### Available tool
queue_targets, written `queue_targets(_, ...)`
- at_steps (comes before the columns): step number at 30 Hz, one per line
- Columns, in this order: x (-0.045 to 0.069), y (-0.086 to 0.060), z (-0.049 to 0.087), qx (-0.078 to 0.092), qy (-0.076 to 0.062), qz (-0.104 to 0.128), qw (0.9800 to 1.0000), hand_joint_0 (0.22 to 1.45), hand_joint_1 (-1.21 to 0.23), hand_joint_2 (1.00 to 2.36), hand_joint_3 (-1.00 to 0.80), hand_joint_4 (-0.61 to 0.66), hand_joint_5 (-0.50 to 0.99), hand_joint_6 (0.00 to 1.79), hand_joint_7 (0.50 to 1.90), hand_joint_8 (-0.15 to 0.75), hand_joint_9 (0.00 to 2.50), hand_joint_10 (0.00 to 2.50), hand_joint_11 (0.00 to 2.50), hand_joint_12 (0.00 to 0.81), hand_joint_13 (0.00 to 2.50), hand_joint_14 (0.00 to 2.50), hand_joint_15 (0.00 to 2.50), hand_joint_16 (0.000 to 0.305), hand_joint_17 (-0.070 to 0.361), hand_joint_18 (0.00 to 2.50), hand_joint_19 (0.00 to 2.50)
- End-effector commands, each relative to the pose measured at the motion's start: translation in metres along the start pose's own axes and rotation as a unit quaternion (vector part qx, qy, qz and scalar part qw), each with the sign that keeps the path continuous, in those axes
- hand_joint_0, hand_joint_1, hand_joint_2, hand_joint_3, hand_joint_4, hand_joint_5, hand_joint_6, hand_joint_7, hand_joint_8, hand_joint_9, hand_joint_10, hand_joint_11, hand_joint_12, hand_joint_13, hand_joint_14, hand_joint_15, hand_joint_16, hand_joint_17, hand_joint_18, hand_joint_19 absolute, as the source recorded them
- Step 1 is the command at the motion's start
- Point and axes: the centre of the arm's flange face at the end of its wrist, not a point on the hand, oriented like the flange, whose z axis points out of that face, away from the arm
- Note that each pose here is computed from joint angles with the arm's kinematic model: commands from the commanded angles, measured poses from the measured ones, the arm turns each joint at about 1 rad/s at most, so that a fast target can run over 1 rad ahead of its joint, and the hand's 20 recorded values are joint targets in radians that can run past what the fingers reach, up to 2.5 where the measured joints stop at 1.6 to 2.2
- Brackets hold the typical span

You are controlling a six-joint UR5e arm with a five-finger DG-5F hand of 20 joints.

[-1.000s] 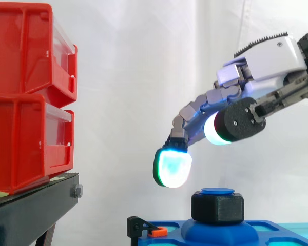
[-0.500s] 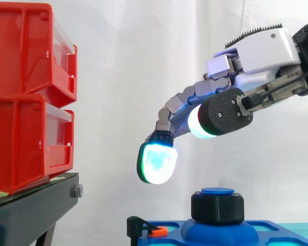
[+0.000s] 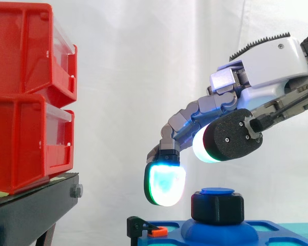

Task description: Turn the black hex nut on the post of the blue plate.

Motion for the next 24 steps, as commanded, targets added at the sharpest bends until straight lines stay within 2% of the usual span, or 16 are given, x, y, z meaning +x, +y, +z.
queue_targets(1,0.002,0.004,0.000,0.000,0.002,-0.001,1.0000,0.47,-0.26,1.00,-0.50,0.32,-0.16,0.50,0.91,0.283,0.17,0.00,0.00,0.433,0.09,0.00,0.00,0.064,0.144,0.00,0.08)
queue_targets(6,0.003,0.006,-0.001,0.002,0.005,-0.002,1.0000,0.47,-0.26,1.00,-0.50,0.31,-0.16,0.50,0.91,0.286,0.17,0.00,0.00,0.434,0.10,0.00,0.00,0.064,0.144,0.00,0.08)
queue_targets(11,0.005,0.005,-0.003,0.004,0.016,-0.006,0.9999,0.47,-0.26,1.00,-0.50,0.32,-0.16,0.50,0.92,0.287,0.17,0.00,0.00,0.433,0.10,0.00,0.00,0.064,0.144,0.00,0.09)
queue_targets(17,0.005,0.005,-0.004,0.005,0.018,-0.007,0.9998,0.47,-0.26,1.00,-0.50,0.33,-0.15,0.50,0.93,0.290,0.17,0.00,0.00,0.433,0.11,0.00,0.00,0.065,0.145,0.00,0.10)
queue_targets(24,0.004,-0.005,-0.005,0.011,0.024,-0.011,0.9996,0.47,-0.26,1.00,-0.50,0.32,-0.15,0.50,0.94,0.292,0.18,0.00,0.00,0.433,0.12,0.00,0.00,0.064,0.145,0.00,0.09)
